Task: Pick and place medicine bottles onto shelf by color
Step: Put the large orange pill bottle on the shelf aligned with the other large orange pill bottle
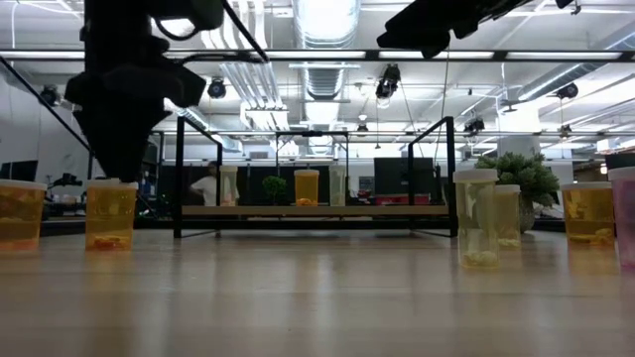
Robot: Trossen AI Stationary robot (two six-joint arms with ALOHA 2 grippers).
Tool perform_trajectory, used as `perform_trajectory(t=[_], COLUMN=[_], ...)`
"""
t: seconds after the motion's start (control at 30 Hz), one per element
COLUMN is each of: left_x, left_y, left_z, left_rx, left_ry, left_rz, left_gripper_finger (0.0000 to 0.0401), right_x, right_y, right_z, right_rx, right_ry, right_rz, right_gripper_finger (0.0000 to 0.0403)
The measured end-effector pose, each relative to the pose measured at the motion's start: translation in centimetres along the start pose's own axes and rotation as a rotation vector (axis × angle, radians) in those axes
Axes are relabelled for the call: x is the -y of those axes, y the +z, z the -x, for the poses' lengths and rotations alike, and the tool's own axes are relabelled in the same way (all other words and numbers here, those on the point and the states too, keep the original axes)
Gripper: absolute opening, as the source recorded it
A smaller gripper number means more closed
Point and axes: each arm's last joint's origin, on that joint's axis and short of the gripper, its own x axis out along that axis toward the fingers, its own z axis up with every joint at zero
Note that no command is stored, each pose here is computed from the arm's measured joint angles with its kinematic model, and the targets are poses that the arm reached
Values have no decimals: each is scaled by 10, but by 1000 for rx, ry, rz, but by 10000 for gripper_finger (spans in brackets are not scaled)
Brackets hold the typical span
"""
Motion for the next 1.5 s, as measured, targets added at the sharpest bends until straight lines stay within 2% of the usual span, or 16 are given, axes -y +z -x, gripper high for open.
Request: perform_trajectory(t=[0.4, 0.7, 0.83, 1.07, 1.3, 1.5], left_x=[6, 5, 3, 15, 18, 16], left_y=[2, 2, 2, 10, 13, 11], left_z=[-13, -8, -6, 14, 22, 19], left_rx=[-36, -23, -18, -6, 8, -12], left_ry=[32, 14, 17, -84, -109, -104], left_rz=[-2, 3, 3, -18, -29, -10], left_gripper_finger=[272, 188, 170, 170, 173, 215], right_x=[0, 0, 0, 0, 0, 0], right_y=[0, 0, 0, -1, -2, -3], right_z=[0, 0, 0, 0, 0, 0], right_rx=[-1, -3, -5, -12, -25, -31], right_ry=[0, 0, 1, 1, 3, 3], right_rz=[-2, -3, -3, -2, -10, -9], right_gripper_finger=[187, 187, 187, 187, 187, 187])
